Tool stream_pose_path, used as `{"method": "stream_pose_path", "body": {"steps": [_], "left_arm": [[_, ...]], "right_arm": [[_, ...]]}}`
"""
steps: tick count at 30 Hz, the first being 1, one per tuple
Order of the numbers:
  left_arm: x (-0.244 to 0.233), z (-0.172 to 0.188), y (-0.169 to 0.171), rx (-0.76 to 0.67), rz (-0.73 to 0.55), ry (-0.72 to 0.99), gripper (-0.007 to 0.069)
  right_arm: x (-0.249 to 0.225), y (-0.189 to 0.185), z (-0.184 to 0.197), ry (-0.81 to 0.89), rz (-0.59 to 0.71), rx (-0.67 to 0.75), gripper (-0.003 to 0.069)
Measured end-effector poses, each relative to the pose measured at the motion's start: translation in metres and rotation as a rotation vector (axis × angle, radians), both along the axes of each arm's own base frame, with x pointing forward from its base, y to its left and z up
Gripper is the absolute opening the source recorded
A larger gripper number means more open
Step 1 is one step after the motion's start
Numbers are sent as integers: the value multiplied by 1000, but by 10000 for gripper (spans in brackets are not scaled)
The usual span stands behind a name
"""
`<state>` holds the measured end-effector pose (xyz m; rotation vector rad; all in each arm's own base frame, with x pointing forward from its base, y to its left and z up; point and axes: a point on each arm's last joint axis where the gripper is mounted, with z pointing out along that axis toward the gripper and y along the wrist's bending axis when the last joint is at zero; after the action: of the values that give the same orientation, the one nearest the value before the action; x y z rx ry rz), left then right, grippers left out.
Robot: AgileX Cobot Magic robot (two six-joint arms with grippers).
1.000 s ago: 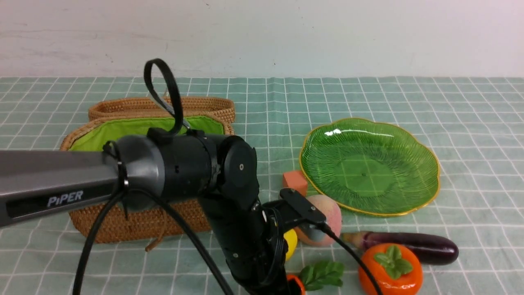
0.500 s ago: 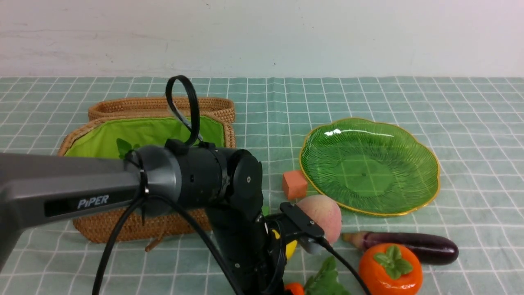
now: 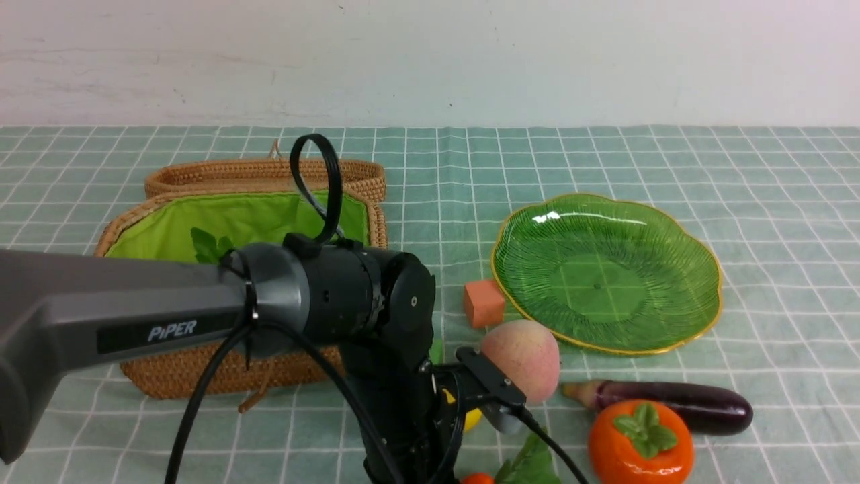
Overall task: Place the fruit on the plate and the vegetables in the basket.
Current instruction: Use the left arm to grab a carrot and put it into the left basket
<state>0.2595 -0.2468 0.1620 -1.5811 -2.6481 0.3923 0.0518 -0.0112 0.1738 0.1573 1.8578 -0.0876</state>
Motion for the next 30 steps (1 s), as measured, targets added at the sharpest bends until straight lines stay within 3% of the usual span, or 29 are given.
{"method": "stream_pose_path", "body": {"steps": [7,16,18,23,24,27,30], "left_arm": [[11,30,-1,84,-96,-8,298],[29,129,0,7,-145,-341,298],[31,162,15,72,-169,-500,298],[60,188,64,294,-105,-705,298],[62,188,66,297,-98,-704,298],[99,183,115,339,67,-748,298],[117,167,139,351,128,-699,298]], "right_arm": [[0,0,0,0,0,0,242],[0,0,0,0,0,0,242],[0,0,0,0,0,0,242],[0,0,0,0,0,0,242],[0,0,0,0,0,0,242],[0,0,0,0,0,0,242],[0,0,0,0,0,0,242]]}}
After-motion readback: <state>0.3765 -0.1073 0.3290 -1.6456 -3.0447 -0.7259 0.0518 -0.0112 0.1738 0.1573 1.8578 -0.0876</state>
